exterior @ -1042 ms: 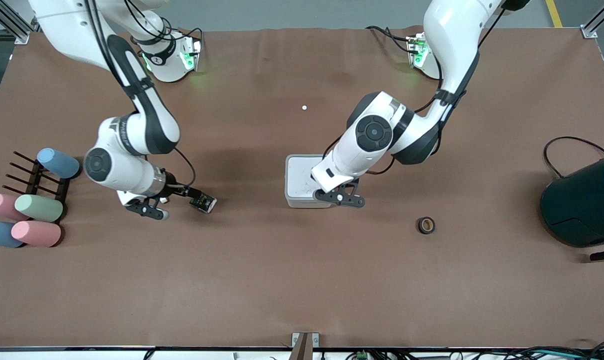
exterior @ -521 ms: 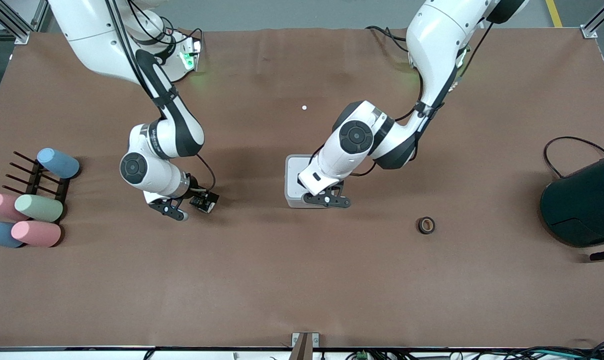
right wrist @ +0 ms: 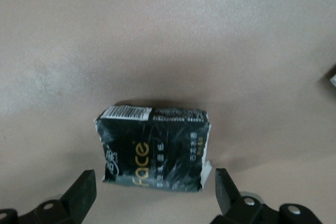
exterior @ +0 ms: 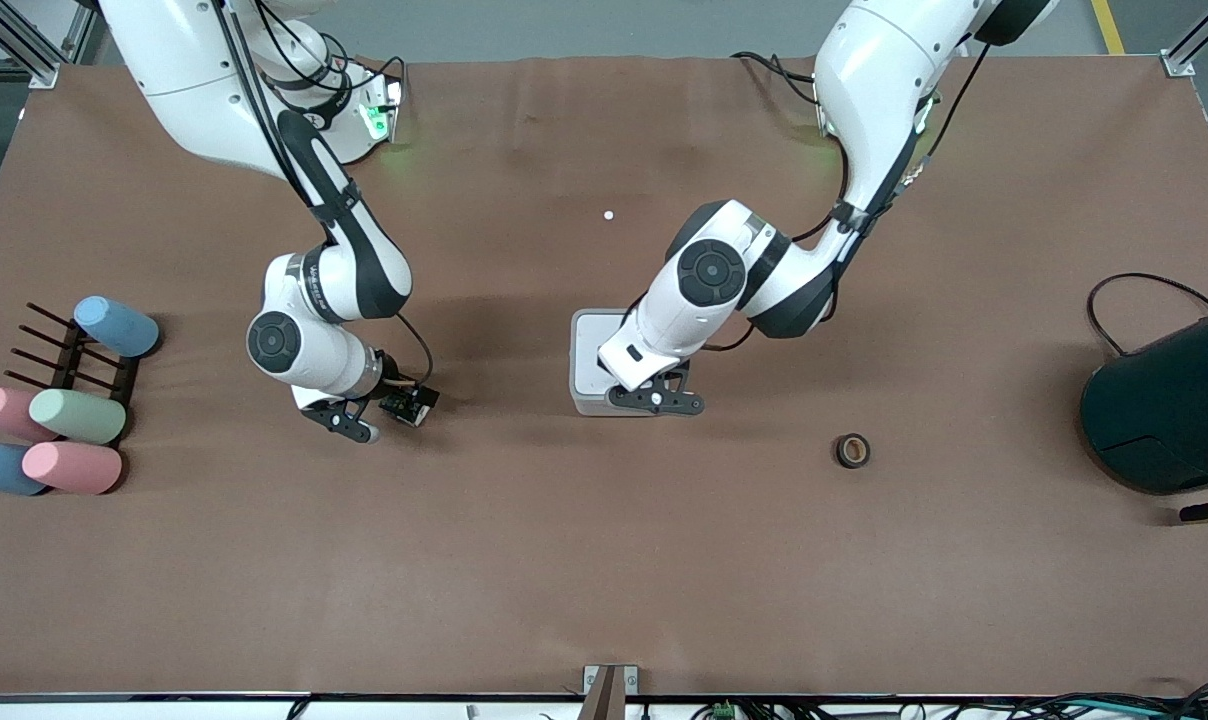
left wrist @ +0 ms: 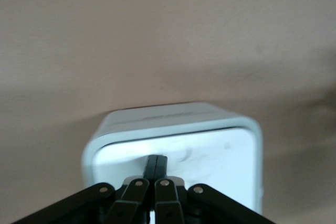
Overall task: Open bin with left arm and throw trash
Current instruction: 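Pull the bin lid open with the left gripper, then drop the tissue pack into the bin while the left gripper grasps the tape, then carry the tape roll over the bin with the left gripper, then release the tape into the bin while the right gripper grasps the stick, then carry the white stick over the bin while the left gripper returns, then lower the white stick into the bin and open the right gripper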
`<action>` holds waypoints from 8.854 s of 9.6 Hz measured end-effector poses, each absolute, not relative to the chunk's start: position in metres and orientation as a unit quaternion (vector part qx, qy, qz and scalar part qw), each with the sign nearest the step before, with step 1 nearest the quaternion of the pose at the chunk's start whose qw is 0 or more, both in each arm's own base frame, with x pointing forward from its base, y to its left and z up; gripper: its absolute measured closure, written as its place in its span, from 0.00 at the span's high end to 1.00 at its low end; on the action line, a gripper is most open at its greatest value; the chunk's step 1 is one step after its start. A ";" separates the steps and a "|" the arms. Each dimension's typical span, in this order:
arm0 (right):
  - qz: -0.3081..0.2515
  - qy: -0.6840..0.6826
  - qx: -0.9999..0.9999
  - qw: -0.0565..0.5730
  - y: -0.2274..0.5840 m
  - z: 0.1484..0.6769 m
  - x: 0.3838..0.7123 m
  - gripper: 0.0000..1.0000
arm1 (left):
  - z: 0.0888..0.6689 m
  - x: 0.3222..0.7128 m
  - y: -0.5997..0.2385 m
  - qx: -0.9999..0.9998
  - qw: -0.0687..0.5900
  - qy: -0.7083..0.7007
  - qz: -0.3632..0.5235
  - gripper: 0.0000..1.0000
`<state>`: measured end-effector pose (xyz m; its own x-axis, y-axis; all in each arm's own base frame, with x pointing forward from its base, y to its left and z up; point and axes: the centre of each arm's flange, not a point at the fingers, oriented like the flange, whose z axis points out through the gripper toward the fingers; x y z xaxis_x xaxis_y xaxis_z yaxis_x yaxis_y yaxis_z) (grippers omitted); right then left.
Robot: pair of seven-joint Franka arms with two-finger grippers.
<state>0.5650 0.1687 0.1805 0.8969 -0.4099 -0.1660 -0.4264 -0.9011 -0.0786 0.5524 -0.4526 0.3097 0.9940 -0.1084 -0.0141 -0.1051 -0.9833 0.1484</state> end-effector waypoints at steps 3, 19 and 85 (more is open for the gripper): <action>0.064 0.220 -0.972 0.055 0.166 0.167 0.569 0.97 | 0.368 0.589 -0.366 0.996 0.025 -0.081 -0.026 0.02; 0.016 0.103 -0.993 0.050 0.482 0.335 0.534 0.43 | 0.178 0.645 -0.124 0.970 0.032 -0.239 0.013 0.51; 0.052 0.345 -0.931 0.112 0.491 0.328 0.555 0.06 | 0.645 0.549 -0.034 1.000 -0.018 0.006 0.011 1.00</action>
<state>0.5547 0.4915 0.3275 0.7572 -0.6298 -0.1735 -0.6529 -0.7376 -0.1721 0.5490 -0.0342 0.6452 0.9997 0.0107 0.0216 0.0115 -0.9993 -0.0349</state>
